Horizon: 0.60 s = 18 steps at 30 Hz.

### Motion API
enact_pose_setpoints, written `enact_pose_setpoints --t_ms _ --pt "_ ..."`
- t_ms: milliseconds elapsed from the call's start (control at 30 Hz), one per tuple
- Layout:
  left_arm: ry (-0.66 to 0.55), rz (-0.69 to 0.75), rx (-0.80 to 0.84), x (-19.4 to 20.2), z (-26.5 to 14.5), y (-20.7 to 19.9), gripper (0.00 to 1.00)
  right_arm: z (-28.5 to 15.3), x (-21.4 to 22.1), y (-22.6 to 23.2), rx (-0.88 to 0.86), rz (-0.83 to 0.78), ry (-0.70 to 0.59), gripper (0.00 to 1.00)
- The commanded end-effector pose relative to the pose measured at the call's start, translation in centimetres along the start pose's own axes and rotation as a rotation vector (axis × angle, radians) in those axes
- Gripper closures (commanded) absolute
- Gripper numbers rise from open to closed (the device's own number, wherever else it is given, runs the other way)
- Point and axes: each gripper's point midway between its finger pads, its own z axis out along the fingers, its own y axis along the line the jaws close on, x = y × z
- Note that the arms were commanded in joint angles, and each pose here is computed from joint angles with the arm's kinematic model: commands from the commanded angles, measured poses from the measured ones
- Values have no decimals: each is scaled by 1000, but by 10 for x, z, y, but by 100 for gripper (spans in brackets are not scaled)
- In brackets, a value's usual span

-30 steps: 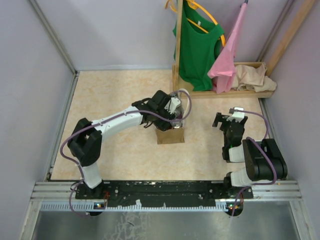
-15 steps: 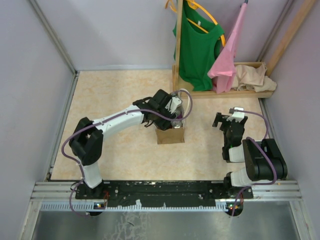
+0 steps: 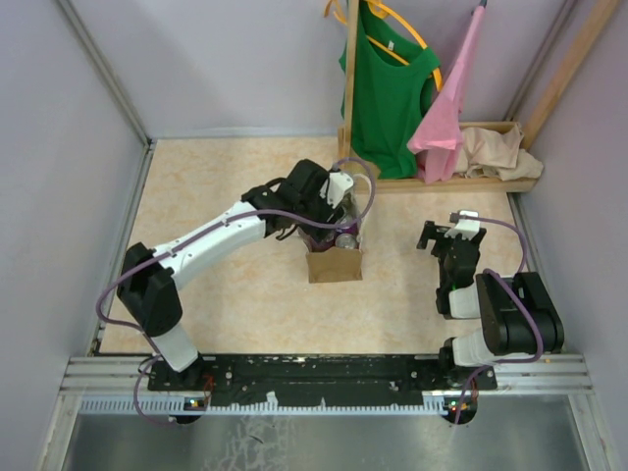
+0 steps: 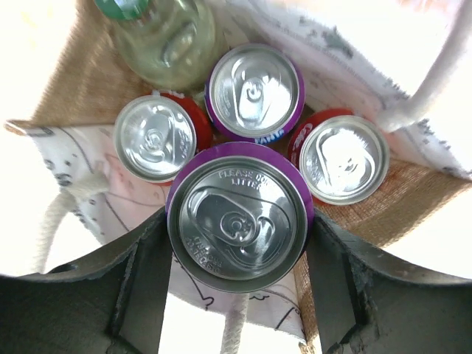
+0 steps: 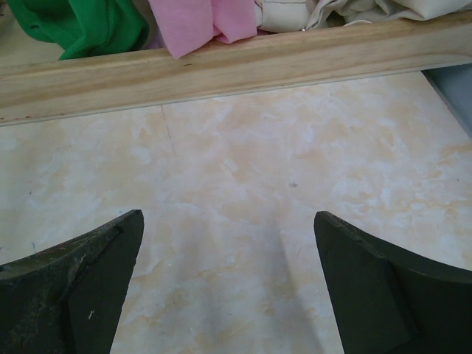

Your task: Take the beverage out of the canvas bag

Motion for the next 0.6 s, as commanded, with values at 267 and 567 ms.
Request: enact_pose_setpoints --t_ms 267,567 --pt "-323 25 -113 -108 -87 32 100 7 -21 1 1 14 -71 1" --pt "-372 -28 -236 -112 -107 77 100 7 -21 1 0 15 -71 1"
